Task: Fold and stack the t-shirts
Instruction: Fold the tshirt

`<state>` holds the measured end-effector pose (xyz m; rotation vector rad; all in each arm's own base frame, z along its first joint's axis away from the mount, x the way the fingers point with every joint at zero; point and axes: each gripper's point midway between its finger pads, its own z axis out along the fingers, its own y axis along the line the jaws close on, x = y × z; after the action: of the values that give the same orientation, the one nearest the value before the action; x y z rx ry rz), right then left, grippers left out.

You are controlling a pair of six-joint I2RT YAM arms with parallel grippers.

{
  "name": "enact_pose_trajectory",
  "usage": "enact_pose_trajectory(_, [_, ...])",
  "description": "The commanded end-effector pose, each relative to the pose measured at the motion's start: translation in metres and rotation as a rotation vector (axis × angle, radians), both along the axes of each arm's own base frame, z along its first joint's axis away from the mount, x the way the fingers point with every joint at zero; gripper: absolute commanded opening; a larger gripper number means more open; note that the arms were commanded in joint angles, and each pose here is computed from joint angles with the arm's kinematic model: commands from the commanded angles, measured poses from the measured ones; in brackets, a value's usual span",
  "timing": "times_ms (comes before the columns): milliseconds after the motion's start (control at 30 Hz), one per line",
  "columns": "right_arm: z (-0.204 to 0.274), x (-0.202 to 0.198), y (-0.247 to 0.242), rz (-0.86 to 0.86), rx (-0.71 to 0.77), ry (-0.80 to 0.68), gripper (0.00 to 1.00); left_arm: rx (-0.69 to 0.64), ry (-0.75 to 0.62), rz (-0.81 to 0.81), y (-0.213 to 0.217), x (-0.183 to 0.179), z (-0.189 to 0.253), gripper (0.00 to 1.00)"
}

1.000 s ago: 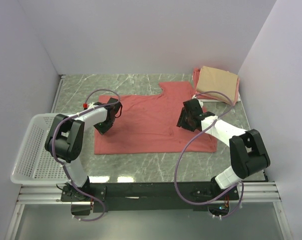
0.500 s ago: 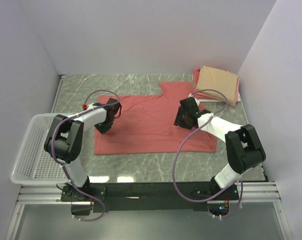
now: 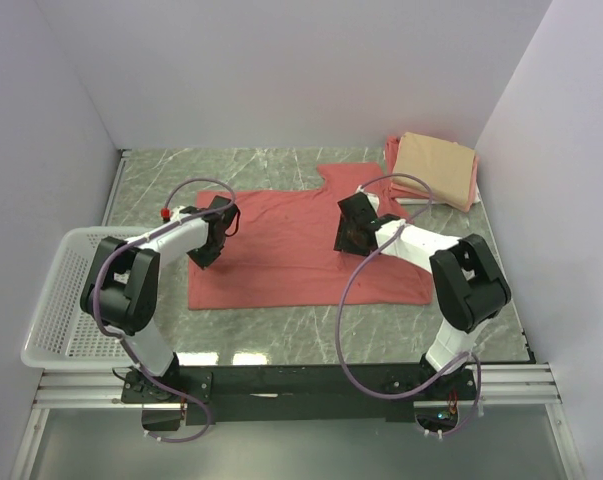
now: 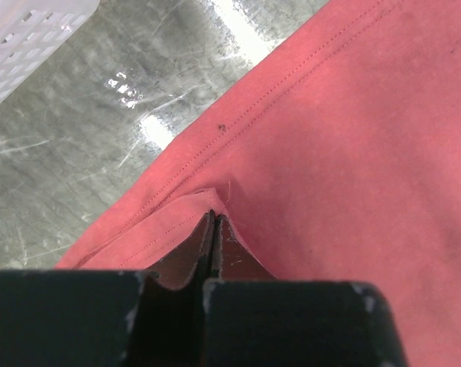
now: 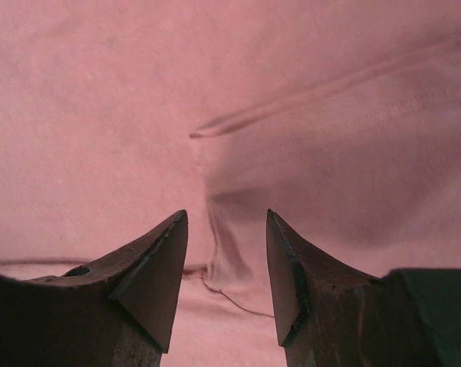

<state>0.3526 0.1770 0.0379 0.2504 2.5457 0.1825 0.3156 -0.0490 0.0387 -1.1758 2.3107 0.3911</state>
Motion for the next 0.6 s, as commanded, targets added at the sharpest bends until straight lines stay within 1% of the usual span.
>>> enact_pose_trajectory(0, [0.009, 0.016, 0.005, -0.006, -0.055, -0.049, 0.52, -0.011, -0.026, -0.002, 0.001, -0.001, 0.011, 0.01])
enact_pose_trajectory(233, [0.001, 0.025, -0.002, -0.052, -0.142, -0.051, 0.5, -0.021, -0.027, -0.007, 0.0, -0.002, 0.011, 0.01])
enact_pose_trajectory(400, [0.004, 0.036, -0.001, -0.071, -0.164, -0.069, 0.5, -0.024, -0.027, -0.007, 0.0, -0.003, 0.01, 0.01])
enact_pose_trajectory(500, [0.004, 0.039, 0.001, -0.066, -0.172, -0.067, 0.48, -0.027, -0.03, -0.008, -0.001, -0.002, 0.01, 0.01])
enact_pose_trajectory(567, [0.003, 0.041, 0.002, -0.066, -0.178, -0.065, 0.45, -0.027, -0.032, -0.008, -0.001, -0.002, 0.011, 0.01])
